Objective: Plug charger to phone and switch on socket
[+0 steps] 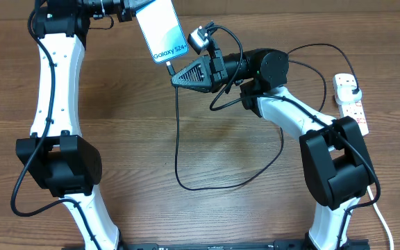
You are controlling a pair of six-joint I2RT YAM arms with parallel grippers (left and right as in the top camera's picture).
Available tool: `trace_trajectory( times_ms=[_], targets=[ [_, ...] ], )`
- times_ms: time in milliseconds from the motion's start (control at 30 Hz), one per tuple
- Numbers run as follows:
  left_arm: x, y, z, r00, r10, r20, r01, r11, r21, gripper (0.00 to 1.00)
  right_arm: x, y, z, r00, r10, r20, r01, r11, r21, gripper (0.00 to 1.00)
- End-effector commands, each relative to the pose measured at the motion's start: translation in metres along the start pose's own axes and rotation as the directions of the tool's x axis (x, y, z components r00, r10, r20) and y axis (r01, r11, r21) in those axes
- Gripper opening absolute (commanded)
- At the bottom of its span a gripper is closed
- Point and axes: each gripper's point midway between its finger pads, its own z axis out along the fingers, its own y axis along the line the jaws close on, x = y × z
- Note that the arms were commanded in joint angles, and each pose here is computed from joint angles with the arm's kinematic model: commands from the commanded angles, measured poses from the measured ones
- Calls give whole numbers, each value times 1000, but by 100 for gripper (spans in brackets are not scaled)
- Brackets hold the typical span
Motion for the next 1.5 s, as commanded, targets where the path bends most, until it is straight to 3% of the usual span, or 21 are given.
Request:
trace_trajectory(
  times_ms=[0, 333, 1467],
  targets=[
    [0, -4, 2, 999, 39, -8, -39, 999, 9, 4, -4, 9, -1, 999, -31, 16, 31, 999, -11, 4],
    [6, -9, 1, 998, -51, -44, 52, 998, 35, 4, -4, 9, -1, 999, -45, 18, 45, 999, -10, 4],
    [5, -8, 2, 999, -23, -35, 24, 999, 29, 4, -17, 11, -18, 995, -66, 79, 67, 998, -6, 4]
  ],
)
